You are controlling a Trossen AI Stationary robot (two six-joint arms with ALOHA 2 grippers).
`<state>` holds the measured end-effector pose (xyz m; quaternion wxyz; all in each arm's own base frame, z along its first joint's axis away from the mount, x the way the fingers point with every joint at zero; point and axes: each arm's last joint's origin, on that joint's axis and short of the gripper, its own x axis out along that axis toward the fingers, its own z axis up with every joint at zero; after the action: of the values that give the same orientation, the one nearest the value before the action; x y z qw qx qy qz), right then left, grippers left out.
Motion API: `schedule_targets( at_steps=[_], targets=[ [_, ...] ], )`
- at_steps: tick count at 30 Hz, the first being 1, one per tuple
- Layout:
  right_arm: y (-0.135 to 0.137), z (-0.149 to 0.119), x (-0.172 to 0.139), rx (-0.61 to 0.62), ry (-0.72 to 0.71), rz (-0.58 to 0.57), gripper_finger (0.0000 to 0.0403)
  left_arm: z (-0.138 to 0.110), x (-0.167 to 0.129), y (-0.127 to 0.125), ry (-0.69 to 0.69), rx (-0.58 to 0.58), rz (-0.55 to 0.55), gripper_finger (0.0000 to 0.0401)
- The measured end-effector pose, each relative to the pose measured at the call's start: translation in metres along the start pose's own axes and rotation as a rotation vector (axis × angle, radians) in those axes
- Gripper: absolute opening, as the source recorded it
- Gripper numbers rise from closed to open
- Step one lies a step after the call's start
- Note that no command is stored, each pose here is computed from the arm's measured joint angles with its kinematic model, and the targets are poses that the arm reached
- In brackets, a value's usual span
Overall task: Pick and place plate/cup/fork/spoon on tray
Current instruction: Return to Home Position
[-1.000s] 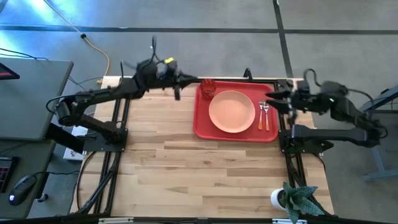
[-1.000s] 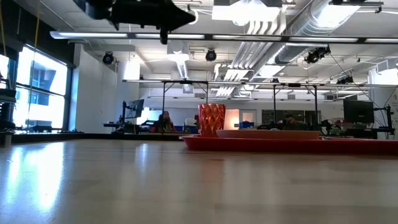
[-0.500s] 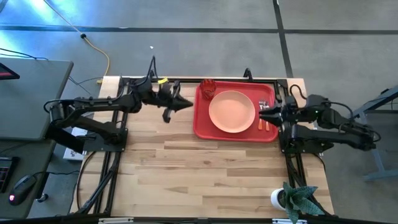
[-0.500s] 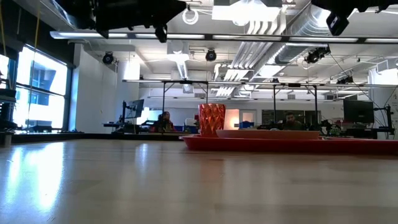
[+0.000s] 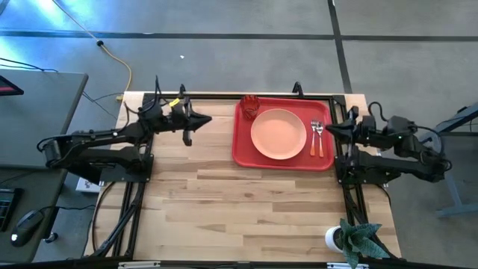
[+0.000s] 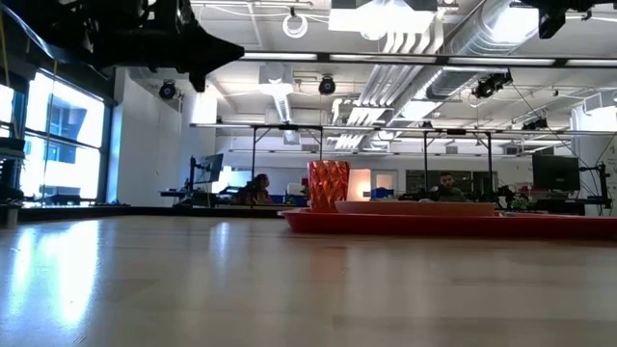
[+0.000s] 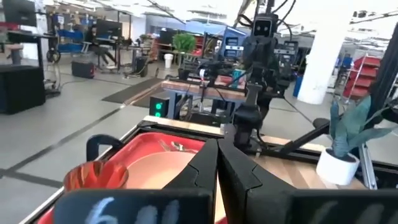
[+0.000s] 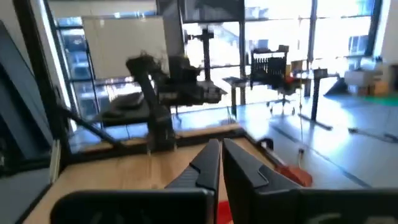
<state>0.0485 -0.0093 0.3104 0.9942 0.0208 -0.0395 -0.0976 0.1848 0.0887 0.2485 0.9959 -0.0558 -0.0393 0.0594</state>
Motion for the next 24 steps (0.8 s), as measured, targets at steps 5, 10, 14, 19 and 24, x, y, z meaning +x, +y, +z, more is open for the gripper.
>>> schedule_targets(
  at_steps=[5, 10, 14, 19, 24],
  targets=[
    [0.002, -0.003, 0.001, 0.012, 0.040, 0.088, 0.0002, 0.001, -0.005, -0.002, -0.018, 0.062, -0.137, 0.0001],
    [0.003, 0.004, 0.000, -0.038, -0.043, 0.108, 0.0001, 0.015, -0.018, -0.005, -0.070, 0.119, -0.242, 0.0001],
    [0.002, 0.000, 0.002, -0.031, 0.004, 0.064, 0.0000, 0.018, -0.024, -0.002, -0.072, 0.174, -0.212, 0.0000],
    [0.003, -0.024, 0.018, 0.003, 0.017, 0.124, 0.0000, 0.011, -0.018, 0.000, -0.041, 0.174, -0.214, 0.0000],
    [0.004, -0.057, 0.033, 0.137, 0.028, 0.205, 0.0000, 0.008, -0.014, 0.000, -0.037, 0.166, -0.199, 0.0000]
  ],
)
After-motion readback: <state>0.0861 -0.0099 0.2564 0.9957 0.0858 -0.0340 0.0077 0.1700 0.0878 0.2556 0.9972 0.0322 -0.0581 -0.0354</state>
